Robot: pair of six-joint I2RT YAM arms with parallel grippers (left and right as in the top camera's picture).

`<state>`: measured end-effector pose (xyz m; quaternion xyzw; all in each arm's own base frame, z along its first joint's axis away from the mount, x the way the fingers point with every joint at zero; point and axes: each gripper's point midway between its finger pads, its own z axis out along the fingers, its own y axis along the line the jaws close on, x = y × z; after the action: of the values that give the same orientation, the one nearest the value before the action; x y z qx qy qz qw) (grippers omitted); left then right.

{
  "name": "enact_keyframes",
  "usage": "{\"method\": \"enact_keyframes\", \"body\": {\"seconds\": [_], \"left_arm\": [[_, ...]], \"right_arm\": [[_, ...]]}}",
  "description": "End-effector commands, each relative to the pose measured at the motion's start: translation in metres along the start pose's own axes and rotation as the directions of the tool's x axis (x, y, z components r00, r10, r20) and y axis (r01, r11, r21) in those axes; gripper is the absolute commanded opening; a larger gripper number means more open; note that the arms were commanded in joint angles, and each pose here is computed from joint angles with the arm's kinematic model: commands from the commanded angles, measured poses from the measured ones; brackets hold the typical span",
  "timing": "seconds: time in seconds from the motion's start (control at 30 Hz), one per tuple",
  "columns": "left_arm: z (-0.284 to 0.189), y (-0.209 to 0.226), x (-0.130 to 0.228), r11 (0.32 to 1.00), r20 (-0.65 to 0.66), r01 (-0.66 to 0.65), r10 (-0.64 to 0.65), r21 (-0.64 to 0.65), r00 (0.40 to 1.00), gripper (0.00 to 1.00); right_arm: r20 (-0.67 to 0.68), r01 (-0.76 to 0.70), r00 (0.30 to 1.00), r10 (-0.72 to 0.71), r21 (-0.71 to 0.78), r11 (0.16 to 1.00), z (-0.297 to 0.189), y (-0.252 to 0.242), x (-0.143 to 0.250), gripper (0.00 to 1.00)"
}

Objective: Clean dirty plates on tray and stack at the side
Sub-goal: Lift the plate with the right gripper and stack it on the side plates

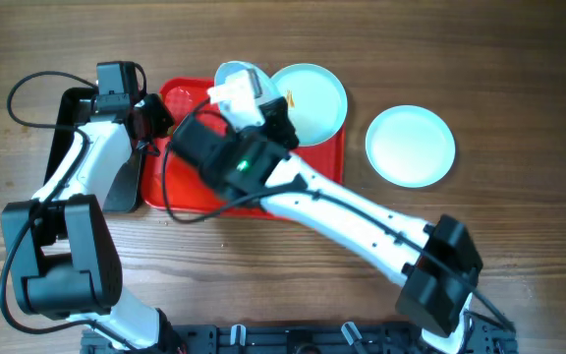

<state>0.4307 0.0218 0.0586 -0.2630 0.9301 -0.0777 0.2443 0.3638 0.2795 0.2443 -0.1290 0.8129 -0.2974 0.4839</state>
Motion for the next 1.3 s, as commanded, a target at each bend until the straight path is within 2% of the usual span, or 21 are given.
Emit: {"method": "enact_keyframes", "body": {"seconds": [0.0,0.07,0.23,0.33,0.37,0.43,0.53,0.63,0.77,0.93,0.97,1.0,1.17,1.2,1.27], "left_arm": [[-0.003,-0.002,-0.002,1.000,0.005,0.016,-0.016,0.015,1.000,0.04],[-0.003,-0.002,-0.002,1.000,0.005,0.016,-0.016,0.015,1.000,0.04],[-0.003,-0.001,-0.002,1.000,0.005,0.016,-0.016,0.014,1.000,0.04],[-0.003,-0.002,-0.002,1.000,0.005,0.016,-0.016,0.014,1.000,0.04],[-0.003,-0.002,-0.002,1.000,0.005,0.016,-0.016,0.014,1.000,0.04],[-0.003,-0.001,-0.002,1.000,0.006,0.010,-0.010,0.014,1.000,0.04],[-0.003,-0.001,-0.002,1.000,0.006,0.001,-0.001,0.014,1.000,0.04],[-0.003,0.000,-0.003,1.000,0.011,0.000,0.000,0.004,1.000,0.04],[-0.004,0.004,-0.005,0.999,0.023,-0.030,0.030,-0.020,0.999,0.04],[-0.004,0.004,-0.005,0.999,0.023,-0.029,0.030,-0.020,0.999,0.04],[-0.004,0.004,-0.005,0.999,0.023,-0.029,0.030,-0.020,0.999,0.04],[-0.004,0.004,-0.005,0.999,0.023,-0.029,0.030,-0.020,0.999,0.04],[-0.003,0.004,-0.005,0.999,0.024,-0.029,0.029,-0.020,0.999,0.04],[-0.004,0.004,-0.005,0.999,0.024,-0.029,0.029,-0.020,0.999,0.04],[-0.004,0.004,-0.005,0.999,0.024,-0.029,0.029,-0.019,0.999,0.04]], "right_arm": [[0.160,-0.079,0.986,0.042,0.230,0.970,-0.025,-0.044,-0.023,0.04],[0.189,-0.084,0.981,0.034,0.262,0.961,-0.032,-0.048,-0.027,0.04],[0.185,-0.106,0.981,0.063,0.234,0.966,-0.031,-0.044,-0.025,0.04],[-0.021,-0.075,0.997,0.075,-0.039,0.996,-0.005,-0.001,0.004,0.04],[-0.145,-0.100,0.987,0.074,-0.182,0.978,0.007,0.018,0.021,0.04],[-0.353,-0.195,0.934,0.053,-0.382,0.903,0.029,0.038,0.046,0.04],[-0.509,-0.322,0.861,0.021,-0.511,0.797,0.056,0.027,0.063,0.04],[-0.665,-0.528,0.741,0.095,-0.488,0.695,0.092,-0.012,0.080,0.04],[-0.765,-0.625,0.616,0.187,-0.330,0.707,0.139,-0.089,0.121,0.04],[-0.819,-0.694,0.508,0.266,-0.206,0.690,0.160,-0.149,0.159,0.04],[-0.835,-0.709,0.465,0.293,-0.153,0.689,0.165,-0.166,0.174,0.04],[-0.858,-0.731,0.386,0.340,-0.060,0.680,0.173,-0.189,0.204,0.04],[-0.898,-0.738,0.234,0.374,0.087,0.670,0.176,-0.194,0.268,0.04],[-0.907,-0.738,0.186,0.378,0.125,0.663,0.176,-0.186,0.294,0.04],[-0.911,-0.737,0.165,0.377,0.140,0.661,0.176,-0.176,0.313,0.04]]}}
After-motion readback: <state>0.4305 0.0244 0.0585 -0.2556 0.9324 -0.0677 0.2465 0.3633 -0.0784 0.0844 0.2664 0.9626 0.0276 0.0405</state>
